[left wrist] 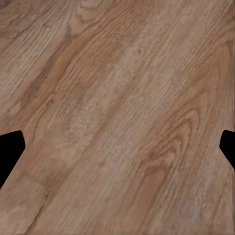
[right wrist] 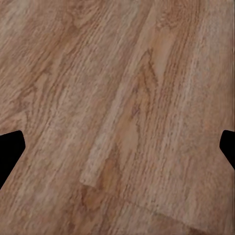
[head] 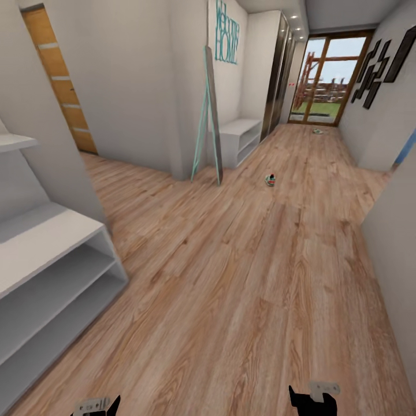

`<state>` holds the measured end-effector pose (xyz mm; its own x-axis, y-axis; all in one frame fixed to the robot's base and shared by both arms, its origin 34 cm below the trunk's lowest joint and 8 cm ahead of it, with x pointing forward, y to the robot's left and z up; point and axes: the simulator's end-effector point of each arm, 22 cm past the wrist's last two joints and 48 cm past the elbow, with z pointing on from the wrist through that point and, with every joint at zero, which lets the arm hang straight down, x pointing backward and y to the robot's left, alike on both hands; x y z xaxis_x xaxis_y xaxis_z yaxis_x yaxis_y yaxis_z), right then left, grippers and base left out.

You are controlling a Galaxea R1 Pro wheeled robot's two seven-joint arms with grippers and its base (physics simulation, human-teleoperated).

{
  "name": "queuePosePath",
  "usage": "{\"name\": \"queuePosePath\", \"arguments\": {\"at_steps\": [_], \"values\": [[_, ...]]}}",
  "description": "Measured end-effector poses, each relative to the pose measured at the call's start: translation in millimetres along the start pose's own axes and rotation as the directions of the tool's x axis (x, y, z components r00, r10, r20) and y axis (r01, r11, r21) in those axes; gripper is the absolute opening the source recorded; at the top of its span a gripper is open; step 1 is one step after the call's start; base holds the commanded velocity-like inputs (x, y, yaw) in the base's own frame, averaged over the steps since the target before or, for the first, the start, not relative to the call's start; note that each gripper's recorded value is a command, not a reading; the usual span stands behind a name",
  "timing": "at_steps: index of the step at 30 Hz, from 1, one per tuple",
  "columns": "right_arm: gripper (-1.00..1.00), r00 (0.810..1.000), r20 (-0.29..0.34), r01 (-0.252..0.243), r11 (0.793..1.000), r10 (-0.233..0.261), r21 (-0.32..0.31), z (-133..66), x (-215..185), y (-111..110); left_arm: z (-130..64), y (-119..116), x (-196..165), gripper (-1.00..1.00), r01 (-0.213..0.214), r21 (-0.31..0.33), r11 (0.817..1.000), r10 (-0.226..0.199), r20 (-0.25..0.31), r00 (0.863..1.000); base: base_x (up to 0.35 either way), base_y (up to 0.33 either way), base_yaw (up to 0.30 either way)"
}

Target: Pick up the two gym shoes and the two sandals from the corridor floor and place them onto the hallstand (shoe rack) in the corridor, making sure they are on the rack and not on the floor. Arrange them so the two gym shoes are next to each other and the two sandals are next to each other.

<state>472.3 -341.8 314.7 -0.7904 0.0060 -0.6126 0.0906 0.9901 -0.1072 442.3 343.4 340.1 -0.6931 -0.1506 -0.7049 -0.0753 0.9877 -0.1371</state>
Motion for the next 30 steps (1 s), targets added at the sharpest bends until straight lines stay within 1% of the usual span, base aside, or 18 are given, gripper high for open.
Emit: {"name": "queuePosePath", "arguments": {"at_steps": [27, 30], "values": [[1.0, 1.0, 0.0, 0.001, 1.0, -0.001, 0.0, 0.0, 0.0, 0.1, -0.3, -0.4, 1.4, 1.0, 0.0, 0.001, 1.0, 0.0, -0.003, 1.0, 0.34, 0.0, -0.281], [1.0, 1.0, 0.0, 0.002, 1.0, -0.002, -0.003, 0.0, 0.0, 0.7, -0.3, -0.4, 1.5, 1.0, 0.0, 0.001, 1.0, 0.0, -0.003, 1.0, 0.34, 0.0, -0.207]]}}
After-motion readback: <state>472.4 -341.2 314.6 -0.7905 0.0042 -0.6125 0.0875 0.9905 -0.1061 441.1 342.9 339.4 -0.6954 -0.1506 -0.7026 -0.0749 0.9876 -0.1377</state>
